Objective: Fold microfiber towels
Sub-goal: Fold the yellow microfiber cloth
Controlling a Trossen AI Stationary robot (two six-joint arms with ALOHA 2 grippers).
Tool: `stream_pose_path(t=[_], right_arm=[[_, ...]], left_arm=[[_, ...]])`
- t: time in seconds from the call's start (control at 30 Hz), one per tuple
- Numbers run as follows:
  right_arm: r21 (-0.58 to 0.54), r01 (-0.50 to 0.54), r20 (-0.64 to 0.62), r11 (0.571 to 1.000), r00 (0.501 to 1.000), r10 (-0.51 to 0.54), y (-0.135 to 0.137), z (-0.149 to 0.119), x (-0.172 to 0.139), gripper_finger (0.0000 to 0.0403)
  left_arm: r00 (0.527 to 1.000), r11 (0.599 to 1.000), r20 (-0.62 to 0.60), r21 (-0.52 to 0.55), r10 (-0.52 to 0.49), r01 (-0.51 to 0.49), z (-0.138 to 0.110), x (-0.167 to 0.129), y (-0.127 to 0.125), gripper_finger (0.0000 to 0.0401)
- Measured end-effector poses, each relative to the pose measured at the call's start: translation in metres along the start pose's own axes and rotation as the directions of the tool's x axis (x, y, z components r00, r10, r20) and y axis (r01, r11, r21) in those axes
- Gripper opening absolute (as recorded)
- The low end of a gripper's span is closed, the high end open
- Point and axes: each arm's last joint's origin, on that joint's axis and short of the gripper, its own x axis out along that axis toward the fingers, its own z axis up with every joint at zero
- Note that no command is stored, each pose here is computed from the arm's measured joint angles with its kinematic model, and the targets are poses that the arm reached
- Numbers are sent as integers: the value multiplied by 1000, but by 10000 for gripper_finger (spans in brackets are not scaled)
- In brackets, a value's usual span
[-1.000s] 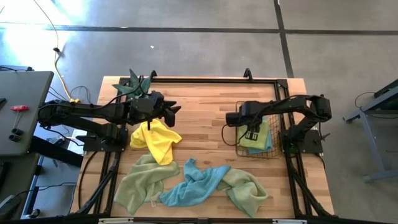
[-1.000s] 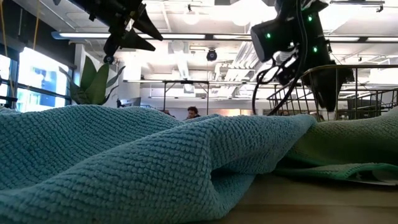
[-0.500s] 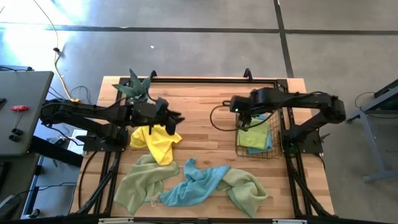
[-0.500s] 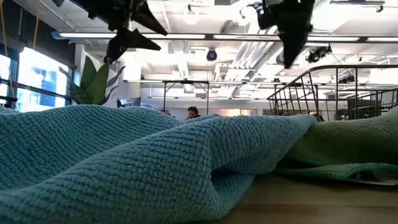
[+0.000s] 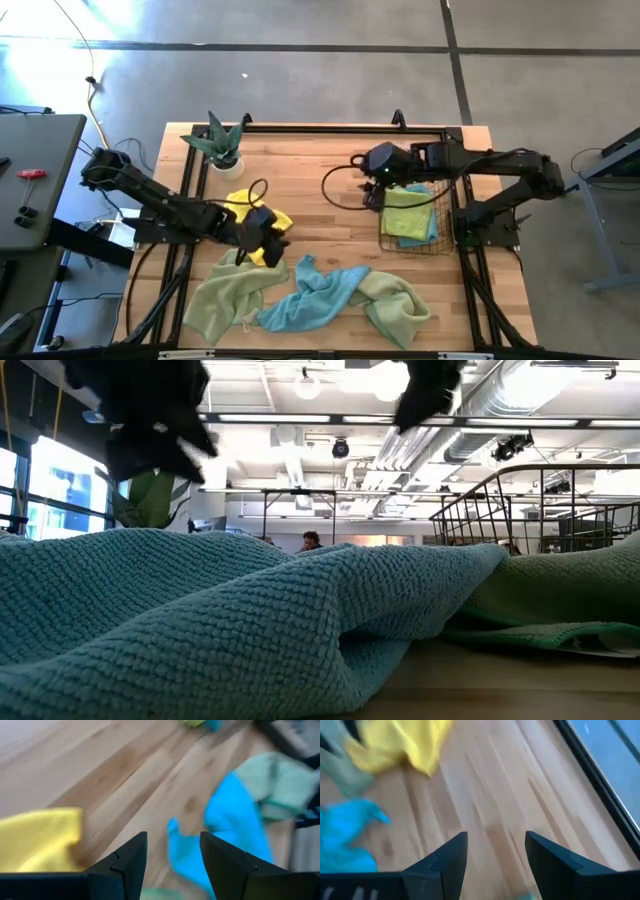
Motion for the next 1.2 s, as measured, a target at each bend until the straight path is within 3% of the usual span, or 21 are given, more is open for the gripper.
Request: stream_pose_path(t=[0.23, 0.47, 0.57, 0.67, 0.77, 0.97, 1.07, 1.2], right_arm=[[-15, -73, 211, 997, 975, 74, 23, 24, 19, 193], [-18, -79, 225, 997, 971, 81, 31, 28, 37, 193], [-14, -67, 227, 998, 971, 68, 30, 29, 38, 193], [-8, -60, 226, 998, 972, 60, 27, 29, 39, 193], [-4, -52, 225, 999, 973, 52, 26, 29, 39, 193], [-5, -54, 226, 999, 973, 54, 26, 29, 39, 193], [-5, -54, 224, 999, 973, 53, 26, 29, 39, 193], [-5, -54, 226, 999, 973, 54, 26, 29, 39, 193]], left_arm=[[961, 958, -18, -77, 276, -276, -12, -2, 23, 172], [824, 826, -97, -25, 558, -563, -25, -3, 50, 172], [773, 782, -119, 49, 623, -622, -28, 8, 56, 172], [757, 772, -151, 132, 636, -622, -31, 26, 60, 172], [772, 797, -200, 155, 603, -583, -34, 47, 64, 172], [895, 899, -151, 200, 421, -389, -17, 85, 56, 172], [945, 929, -103, 243, 309, -277, -1, 99, 51, 172], [980, 938, 7, 288, 197, -191, 26, 112, 50, 172]])
